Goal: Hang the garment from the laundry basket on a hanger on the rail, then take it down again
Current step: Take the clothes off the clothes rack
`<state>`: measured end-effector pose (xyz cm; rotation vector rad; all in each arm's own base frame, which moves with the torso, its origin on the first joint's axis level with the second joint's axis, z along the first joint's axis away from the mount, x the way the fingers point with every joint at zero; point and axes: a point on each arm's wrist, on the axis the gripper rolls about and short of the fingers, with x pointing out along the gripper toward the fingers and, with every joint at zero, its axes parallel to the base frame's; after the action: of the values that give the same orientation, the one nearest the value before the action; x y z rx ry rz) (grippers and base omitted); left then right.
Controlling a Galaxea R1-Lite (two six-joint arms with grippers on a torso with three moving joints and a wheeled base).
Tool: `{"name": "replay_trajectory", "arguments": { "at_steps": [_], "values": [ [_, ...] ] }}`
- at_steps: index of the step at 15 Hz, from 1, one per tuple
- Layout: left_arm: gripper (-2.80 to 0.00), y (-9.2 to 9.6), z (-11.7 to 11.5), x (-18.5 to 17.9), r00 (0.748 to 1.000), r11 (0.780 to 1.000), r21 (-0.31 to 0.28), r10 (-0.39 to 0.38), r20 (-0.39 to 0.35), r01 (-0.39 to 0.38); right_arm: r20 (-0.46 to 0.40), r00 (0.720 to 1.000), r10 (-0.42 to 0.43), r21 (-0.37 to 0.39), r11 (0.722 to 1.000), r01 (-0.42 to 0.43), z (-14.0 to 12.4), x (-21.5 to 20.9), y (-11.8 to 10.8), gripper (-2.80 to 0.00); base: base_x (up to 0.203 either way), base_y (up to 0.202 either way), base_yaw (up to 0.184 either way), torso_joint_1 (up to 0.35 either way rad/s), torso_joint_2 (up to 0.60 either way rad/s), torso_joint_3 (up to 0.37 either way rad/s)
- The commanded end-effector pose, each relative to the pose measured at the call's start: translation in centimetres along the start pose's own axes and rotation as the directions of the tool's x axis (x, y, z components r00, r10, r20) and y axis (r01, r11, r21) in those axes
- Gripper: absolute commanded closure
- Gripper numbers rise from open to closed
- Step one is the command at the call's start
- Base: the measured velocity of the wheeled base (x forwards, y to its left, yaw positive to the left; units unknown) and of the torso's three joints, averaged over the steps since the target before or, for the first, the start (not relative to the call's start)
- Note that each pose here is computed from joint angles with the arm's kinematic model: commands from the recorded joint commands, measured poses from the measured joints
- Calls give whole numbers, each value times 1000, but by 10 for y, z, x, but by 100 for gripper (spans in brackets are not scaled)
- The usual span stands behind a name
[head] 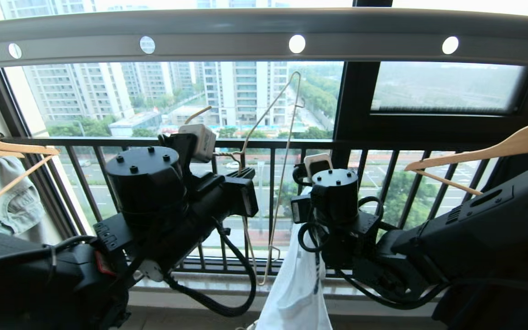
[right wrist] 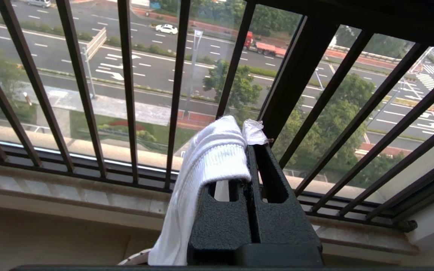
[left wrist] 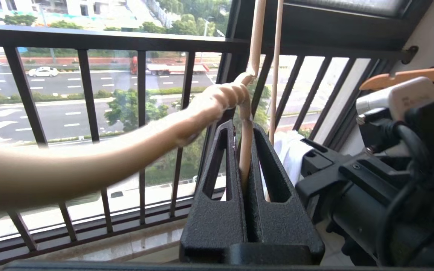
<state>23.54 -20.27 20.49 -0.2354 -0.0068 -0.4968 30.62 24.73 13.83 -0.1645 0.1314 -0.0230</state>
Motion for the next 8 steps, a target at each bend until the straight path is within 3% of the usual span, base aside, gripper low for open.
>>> {"name": "replay_trajectory", "arguments": {
  "at_steps": [1,3,5,8],
  "values": [
    [0,1,-25,25,997,997,8,82,-13,-82,0,1000,6,-6,1000,-6,-2,-2,3,0,0,0,0,0,0,0],
    [0,1,-22,23,996,996,14,86,0,-86,-3,1000,9,-5,1000,-9,-3,-1,4,0,0,0,0,0,0,0],
    [0,3,-23,19,996,993,74,91,-9,-90,-21,1000,14,-18,1000,-14,-18,7,10,0,0,0,0,0,0,0],
    [0,7,-33,21,994,989,106,104,-41,-99,-20,998,56,-22,998,-56,-46,24,19,0,0,0,0,0,0,0]
  ]
}}
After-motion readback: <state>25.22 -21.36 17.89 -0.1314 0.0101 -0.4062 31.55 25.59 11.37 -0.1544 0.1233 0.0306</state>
